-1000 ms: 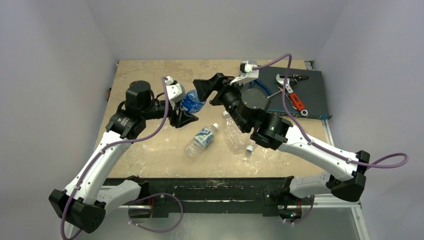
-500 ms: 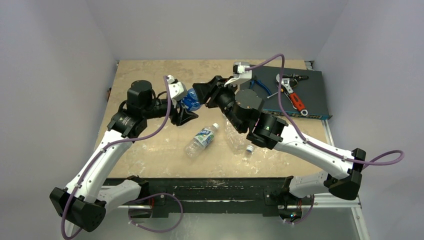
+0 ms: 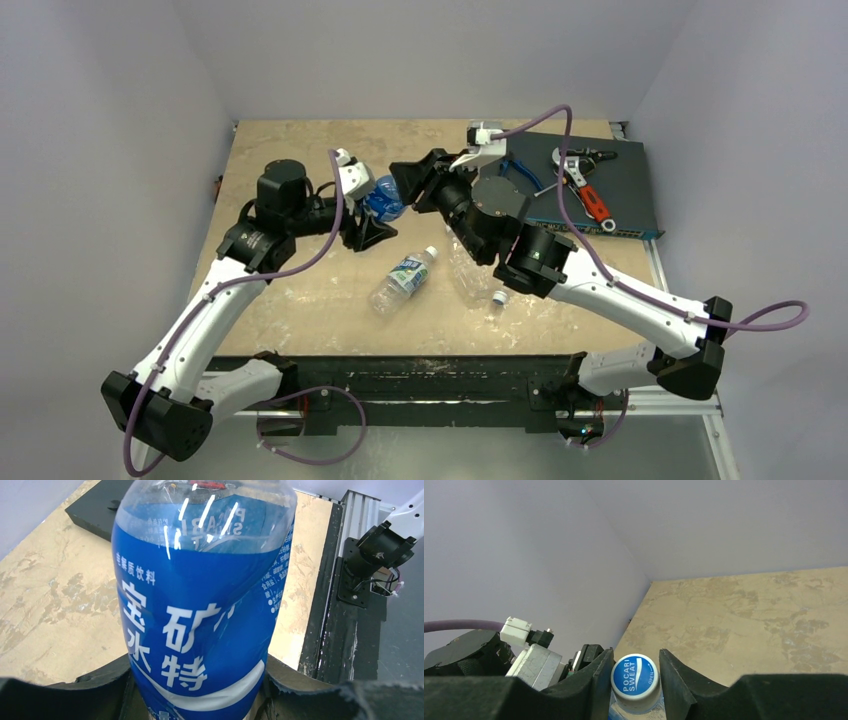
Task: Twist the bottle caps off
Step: Unscrew the bottle cap from the plastic bottle.
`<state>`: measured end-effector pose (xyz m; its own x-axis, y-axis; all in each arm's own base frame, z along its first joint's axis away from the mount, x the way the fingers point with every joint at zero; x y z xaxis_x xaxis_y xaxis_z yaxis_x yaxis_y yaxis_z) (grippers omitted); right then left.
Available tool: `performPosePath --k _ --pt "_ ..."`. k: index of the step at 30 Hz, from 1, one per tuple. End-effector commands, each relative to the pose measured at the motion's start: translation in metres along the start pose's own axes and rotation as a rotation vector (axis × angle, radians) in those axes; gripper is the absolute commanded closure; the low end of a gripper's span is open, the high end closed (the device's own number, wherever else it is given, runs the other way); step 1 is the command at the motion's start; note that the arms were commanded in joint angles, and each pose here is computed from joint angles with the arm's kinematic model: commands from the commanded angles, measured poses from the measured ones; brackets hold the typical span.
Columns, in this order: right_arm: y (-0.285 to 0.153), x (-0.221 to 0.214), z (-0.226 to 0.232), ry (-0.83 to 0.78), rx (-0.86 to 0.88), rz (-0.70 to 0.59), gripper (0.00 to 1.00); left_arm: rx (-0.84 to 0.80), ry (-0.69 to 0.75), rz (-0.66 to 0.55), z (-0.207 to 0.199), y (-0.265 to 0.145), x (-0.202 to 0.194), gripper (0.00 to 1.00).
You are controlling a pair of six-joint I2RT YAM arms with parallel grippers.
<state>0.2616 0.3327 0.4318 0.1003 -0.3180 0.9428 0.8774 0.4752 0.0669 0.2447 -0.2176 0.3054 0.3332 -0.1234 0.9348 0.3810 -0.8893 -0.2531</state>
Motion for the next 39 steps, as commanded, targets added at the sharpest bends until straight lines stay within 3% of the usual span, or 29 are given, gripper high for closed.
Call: performPosePath --k 1,6,11,21,24,30,34,35,36,37,38,39 --pt "-0.001 0.025 0.001 0.009 -0.008 -0.054 0.62 -0.025 -0.006 -0.019 -0.005 0.000 0.006 0.71" --pt "-0.001 0.022 0.002 0.001 -0.004 -0.042 0.76 -0.034 -0.022 -0.025 -0.007 0.001 0.009 0.71" --pt "-0.005 0.025 0.016 -0.029 0.095 -0.041 0.99 -0.113 -0.048 -0.012 -0.021 0.000 0.019 0.71" --pt "-0.061 0.043 0.071 -0.185 0.609 -0.108 1.00 -0.478 -0.056 -0.015 -0.094 -0.030 0.046 0.68" --pt "-0.078 0.046 0.081 -0.194 0.730 -0.130 1.00 -0.558 -0.126 -0.015 -0.110 -0.038 0.056 0.69" --pt "-0.097 0.053 0.093 -0.210 0.869 -0.159 1.00 -0.629 -0.147 -0.006 -0.125 -0.049 0.063 0.69" --pt "-0.095 0.054 0.091 -0.231 0.862 -0.145 1.00 -0.615 -0.145 -0.012 -0.123 -0.048 0.063 0.69" --pt "-0.090 0.056 0.085 -0.230 0.808 -0.143 0.97 -0.595 -0.136 -0.020 -0.120 -0.045 0.063 0.70" --pt "-0.084 0.059 0.078 -0.223 0.751 -0.147 0.79 -0.559 -0.142 -0.024 -0.115 -0.042 0.063 0.70" --pt "-0.077 0.063 0.069 -0.212 0.675 -0.150 0.51 -0.510 -0.129 -0.028 -0.108 -0.039 0.062 0.69" --pt "-0.067 0.067 0.054 -0.190 0.559 -0.151 0.31 -0.436 -0.106 -0.031 -0.097 -0.034 0.060 0.68" --pt "-0.060 0.071 0.040 -0.177 0.460 -0.152 0.20 -0.359 -0.079 -0.037 -0.083 -0.029 0.059 0.68"
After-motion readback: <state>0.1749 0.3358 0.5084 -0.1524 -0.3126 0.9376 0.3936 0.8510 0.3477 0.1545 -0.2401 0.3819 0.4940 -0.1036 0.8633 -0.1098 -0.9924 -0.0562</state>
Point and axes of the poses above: each gripper's point midway between its finger pads, its own y axis out along the fingers, its own z axis along the line the jaws close on, x = y × z, the point moved 1 cm from there along -y, back along the fingers, and after that the axes turned 13 degrees about -y, right-handed, at the moved point
